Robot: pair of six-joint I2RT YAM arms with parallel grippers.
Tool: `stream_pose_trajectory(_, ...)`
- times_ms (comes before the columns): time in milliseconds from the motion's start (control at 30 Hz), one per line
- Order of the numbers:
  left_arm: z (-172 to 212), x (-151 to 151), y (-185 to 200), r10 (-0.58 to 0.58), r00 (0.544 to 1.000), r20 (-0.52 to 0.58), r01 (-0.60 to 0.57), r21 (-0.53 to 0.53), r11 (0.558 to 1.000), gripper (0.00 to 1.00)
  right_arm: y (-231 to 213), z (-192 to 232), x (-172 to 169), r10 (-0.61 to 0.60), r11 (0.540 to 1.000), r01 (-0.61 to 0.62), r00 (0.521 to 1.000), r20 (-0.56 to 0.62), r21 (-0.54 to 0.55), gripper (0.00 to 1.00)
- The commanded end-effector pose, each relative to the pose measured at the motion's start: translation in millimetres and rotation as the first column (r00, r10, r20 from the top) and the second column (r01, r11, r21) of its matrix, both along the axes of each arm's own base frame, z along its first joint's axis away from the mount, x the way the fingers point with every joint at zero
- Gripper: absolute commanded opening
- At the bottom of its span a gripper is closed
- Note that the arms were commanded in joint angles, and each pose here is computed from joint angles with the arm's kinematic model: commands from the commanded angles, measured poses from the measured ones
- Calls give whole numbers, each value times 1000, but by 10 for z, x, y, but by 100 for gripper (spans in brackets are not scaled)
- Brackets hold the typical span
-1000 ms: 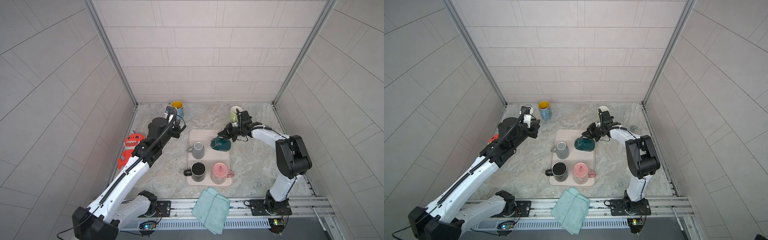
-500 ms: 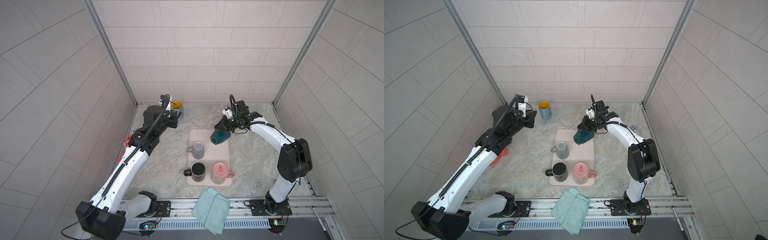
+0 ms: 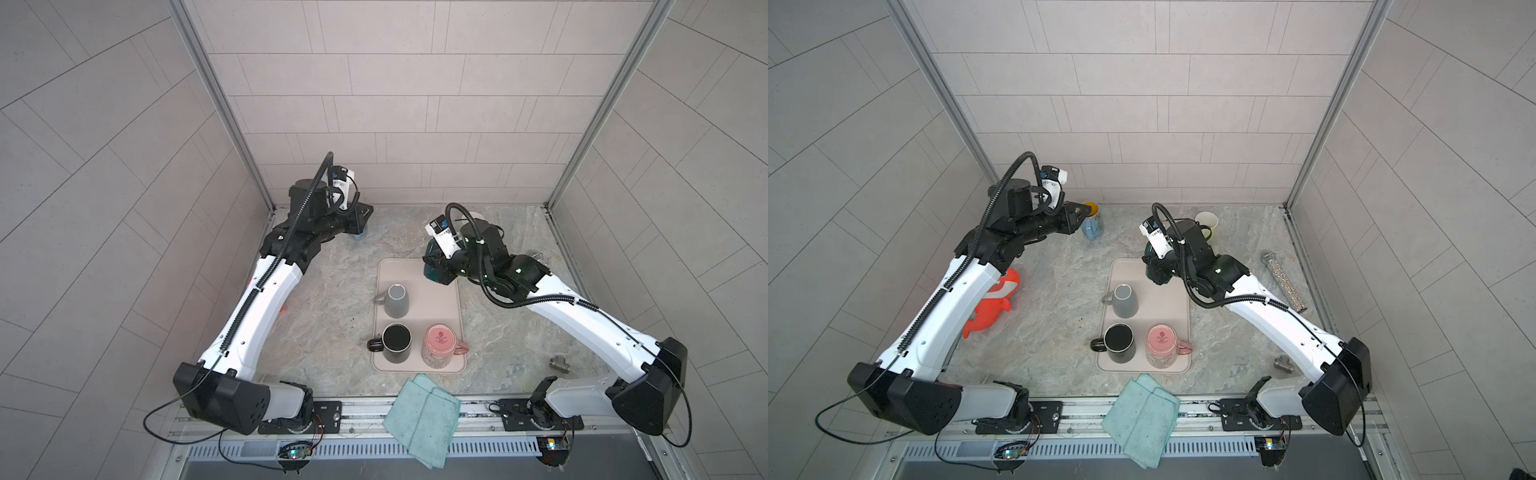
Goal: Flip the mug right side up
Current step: 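Rotate the dark green mug upright with the right gripper while the left gripper approaches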
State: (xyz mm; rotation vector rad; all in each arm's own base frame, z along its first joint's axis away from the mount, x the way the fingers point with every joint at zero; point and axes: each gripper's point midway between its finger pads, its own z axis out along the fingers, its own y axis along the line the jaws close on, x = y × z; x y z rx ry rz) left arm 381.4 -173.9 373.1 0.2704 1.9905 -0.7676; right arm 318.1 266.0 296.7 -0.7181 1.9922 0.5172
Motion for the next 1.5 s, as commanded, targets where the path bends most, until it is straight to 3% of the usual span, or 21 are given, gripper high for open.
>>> stream_pose_trajectory(0, 171, -193, -211, -146, 989, -33, 141, -122, 982, 25, -51, 598, 115, -4, 1000, 5, 953, 302, -1, 0)
stream_pose_trajectory(100, 237, -328, -376, -265, 963, -51, 248, -227, 942, 25, -18, 722, 45, 37, 999, -35, 934, 355, -11, 0)
stream_pose_trajectory(267, 415, -516, -508, -379, 925, 20, 362, -341, 867, 30, 53, 815, -41, 94, 995, -76, 909, 407, -61, 0)
stream_pose_trajectory(467, 362, -587, -581, -426, 905, 6, 399, -362, 842, 39, 207, 912, -103, 138, 990, -109, 891, 433, -93, 0)
stream_pose_trajectory(900, 154, -592, -748, -425, 902, -76, 378, -338, 862, 45, 429, 786, -28, 160, 982, -100, 898, 411, -163, 0)
stream_pose_trajectory(1467, -145, -679, -892, -411, 895, -171, 379, -190, 906, 45, 544, 729, 89, 163, 978, -96, 907, 387, -187, 0)
